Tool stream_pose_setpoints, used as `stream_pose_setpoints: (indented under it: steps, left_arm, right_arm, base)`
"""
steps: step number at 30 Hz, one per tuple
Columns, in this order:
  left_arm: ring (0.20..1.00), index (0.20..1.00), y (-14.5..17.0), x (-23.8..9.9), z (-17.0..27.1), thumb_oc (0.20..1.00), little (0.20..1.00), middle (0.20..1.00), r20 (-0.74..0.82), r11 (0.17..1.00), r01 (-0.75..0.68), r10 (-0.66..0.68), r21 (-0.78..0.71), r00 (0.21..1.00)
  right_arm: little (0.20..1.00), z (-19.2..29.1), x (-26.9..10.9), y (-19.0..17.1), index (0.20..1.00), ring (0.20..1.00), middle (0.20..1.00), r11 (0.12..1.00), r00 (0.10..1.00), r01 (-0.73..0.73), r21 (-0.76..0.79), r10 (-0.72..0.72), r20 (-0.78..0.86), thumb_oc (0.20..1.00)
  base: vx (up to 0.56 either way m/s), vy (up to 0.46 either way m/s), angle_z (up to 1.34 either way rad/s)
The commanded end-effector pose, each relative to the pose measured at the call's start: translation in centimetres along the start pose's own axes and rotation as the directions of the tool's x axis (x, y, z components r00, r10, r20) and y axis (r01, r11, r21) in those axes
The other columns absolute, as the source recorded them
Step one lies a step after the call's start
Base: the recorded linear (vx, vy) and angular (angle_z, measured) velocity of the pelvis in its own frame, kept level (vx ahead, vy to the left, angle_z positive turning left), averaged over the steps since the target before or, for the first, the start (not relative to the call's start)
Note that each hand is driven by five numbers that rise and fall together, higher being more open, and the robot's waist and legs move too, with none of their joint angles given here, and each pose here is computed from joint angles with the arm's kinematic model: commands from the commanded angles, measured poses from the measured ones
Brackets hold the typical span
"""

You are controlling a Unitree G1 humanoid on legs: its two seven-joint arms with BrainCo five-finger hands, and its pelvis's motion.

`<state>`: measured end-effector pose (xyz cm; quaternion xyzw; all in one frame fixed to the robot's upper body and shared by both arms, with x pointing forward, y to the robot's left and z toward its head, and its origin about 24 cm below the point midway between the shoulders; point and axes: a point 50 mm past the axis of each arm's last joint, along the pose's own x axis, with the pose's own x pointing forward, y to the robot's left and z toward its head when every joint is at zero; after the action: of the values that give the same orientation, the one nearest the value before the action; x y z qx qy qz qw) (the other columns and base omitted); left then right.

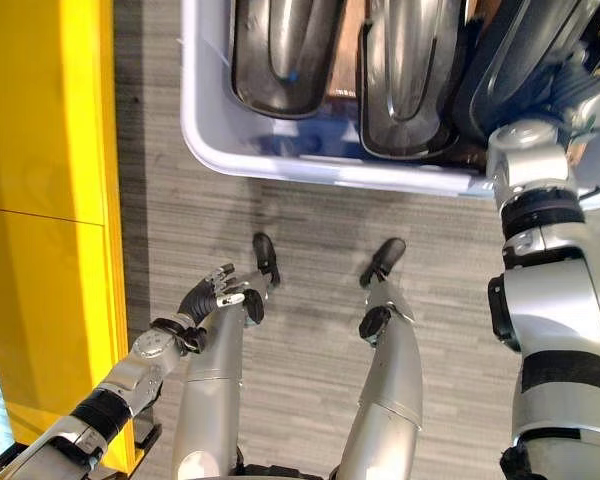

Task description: Move parts from the plastic box to the shelf.

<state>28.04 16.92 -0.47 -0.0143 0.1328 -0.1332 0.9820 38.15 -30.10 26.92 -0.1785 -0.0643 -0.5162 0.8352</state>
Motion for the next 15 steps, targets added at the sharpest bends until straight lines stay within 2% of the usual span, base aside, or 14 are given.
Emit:
stream_pose_setpoints:
  steps: [1,4,6,8,15]
  left_arm:
    - [1.000,1.000,-2.4,0.5,1.0,1.000,1.000,1.000,0.078,0.998,0.063,-0.061,-0.030,0.995]
    - [1.000,1.000,-2.2,0.5,0.8,1.000,1.000,1.000,0.081,0.998,0.058,-0.056,-0.023,0.995]
    - [1.000,1.000,-2.1,0.4,0.6,1.000,1.000,1.000,0.078,0.998,0.053,-0.050,-0.028,0.996]
    - [1.000,1.000,-1.7,0.0,-0.1,1.000,1.000,1.000,0.066,0.999,0.042,-0.040,-0.026,0.997]
    - [1.000,1.000,-0.9,-0.9,-1.4,1.000,1.000,1.000,0.022,0.999,0.025,-0.025,-0.029,0.999]
  right_arm:
    - [0.200,-10.4,-5.4,4.0,0.200,0.200,0.200,0.955,0.939,-0.244,-0.165,0.190,-0.288,0.200]
    - [0.200,-10.2,-5.4,3.9,0.200,0.200,0.200,0.964,0.962,-0.200,-0.176,0.159,-0.223,0.200]
    - [0.200,-10.0,-5.3,3.9,0.200,0.200,0.200,0.972,0.965,-0.189,-0.143,0.157,-0.210,0.200]
    - [0.200,-9.0,-5.3,3.9,0.200,0.200,0.200,0.987,0.983,-0.140,-0.081,0.129,-0.129,0.200]
    - [0.200,-7.5,-4.3,2.6,0.200,0.200,0.200,0.998,0.999,-0.032,-0.051,0.033,0.030,0.200]
  base:
    - [-0.04,-0.032,0.12]
    - [-0.05,-0.033,0.00]
    - [-0.06,-0.034,-0.15]
    - [-0.10,-0.063,0.02]
    - [-0.05,-0.041,-0.04]
